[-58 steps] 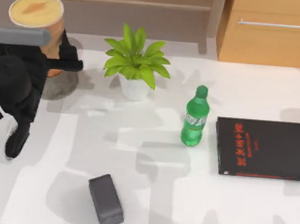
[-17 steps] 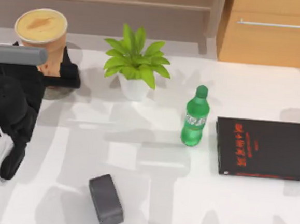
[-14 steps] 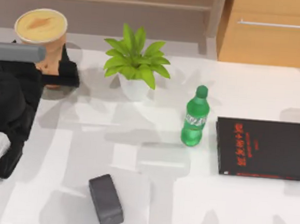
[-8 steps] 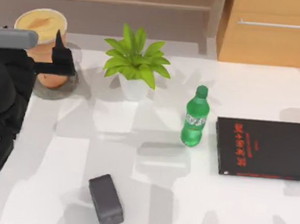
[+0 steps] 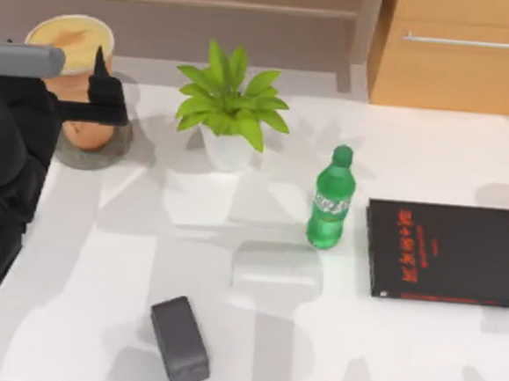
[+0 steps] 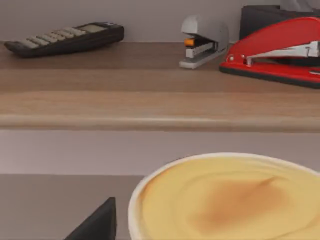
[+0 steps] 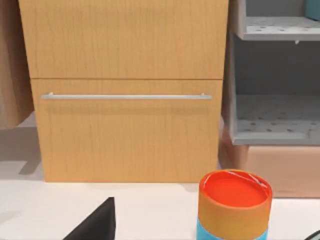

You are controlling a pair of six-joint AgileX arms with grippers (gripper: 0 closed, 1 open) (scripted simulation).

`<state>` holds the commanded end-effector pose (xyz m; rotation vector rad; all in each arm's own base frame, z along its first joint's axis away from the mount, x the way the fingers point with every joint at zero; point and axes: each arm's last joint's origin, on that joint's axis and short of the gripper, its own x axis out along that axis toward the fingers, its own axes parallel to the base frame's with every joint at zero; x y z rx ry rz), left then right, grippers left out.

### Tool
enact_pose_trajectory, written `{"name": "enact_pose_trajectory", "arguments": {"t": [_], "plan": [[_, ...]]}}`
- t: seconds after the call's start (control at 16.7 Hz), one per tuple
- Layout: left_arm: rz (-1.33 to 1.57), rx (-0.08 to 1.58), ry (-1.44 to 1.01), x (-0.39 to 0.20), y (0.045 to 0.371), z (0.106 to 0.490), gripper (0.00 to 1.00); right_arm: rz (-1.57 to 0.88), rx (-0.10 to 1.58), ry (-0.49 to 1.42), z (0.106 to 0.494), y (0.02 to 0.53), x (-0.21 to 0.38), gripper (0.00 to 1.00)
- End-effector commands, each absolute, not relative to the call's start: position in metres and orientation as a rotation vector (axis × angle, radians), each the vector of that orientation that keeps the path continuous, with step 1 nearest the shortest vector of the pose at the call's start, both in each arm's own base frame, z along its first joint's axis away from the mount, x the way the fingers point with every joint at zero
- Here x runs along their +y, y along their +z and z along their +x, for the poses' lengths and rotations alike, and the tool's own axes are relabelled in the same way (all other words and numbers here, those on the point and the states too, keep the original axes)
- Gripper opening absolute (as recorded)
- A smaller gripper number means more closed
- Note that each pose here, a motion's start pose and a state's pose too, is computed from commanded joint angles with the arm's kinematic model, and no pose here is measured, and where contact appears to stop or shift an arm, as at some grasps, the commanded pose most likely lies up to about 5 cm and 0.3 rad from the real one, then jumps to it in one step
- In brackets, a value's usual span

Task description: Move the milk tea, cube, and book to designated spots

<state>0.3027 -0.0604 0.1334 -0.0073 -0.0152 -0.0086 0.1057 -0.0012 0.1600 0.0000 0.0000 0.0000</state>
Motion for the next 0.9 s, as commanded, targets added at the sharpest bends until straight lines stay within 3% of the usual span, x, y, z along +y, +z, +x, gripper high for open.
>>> {"name": "enact_pose_trajectory", "arguments": {"t": [0.42,0.9], "plan": [[0.051,0.05,0.05,-0.044,0.176,0.343,1.0,0.0,0.0,0.0,0.106,0.16,-0.001,1.0],[0.165,0.459,0.16,0.018,0.219,0.379,1.0,0.0,0.0,0.0,0.106,0.16,-0.001,1.0]]}}
